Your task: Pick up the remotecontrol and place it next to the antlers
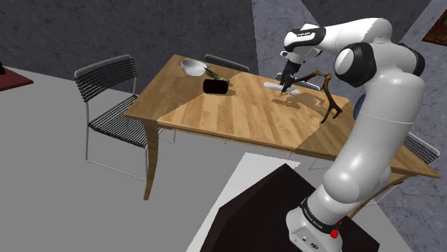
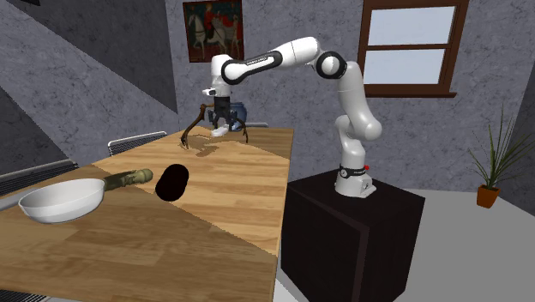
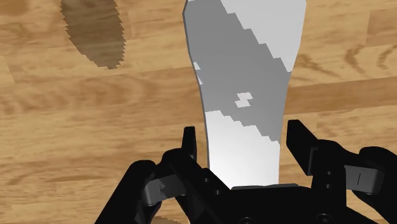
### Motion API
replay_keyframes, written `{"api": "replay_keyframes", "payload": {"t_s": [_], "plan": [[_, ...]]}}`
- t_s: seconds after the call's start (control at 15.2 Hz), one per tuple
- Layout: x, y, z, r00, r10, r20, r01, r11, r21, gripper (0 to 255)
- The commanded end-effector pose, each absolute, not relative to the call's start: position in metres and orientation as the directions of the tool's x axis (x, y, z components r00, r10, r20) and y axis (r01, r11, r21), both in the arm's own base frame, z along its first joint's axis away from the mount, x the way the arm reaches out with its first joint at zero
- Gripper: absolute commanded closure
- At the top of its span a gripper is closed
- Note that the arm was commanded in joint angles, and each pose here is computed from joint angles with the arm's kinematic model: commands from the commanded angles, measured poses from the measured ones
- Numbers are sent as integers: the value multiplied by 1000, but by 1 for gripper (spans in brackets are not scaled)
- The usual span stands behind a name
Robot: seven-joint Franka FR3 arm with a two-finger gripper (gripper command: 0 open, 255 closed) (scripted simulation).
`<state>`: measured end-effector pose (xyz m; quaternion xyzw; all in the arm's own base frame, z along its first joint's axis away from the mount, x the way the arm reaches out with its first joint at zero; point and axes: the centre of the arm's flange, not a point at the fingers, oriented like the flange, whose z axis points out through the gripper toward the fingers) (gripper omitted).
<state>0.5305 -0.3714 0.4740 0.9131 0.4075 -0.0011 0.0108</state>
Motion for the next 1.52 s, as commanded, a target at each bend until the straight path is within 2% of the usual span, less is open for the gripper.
{"api": "replay_keyframes", "payload": {"t_s": [0.0,1.45], "plan": [[530,-372,462,668,744,-11,744,-668,20,255],[530,-372,343,668,744,-11,744,-668,20,255]]}}
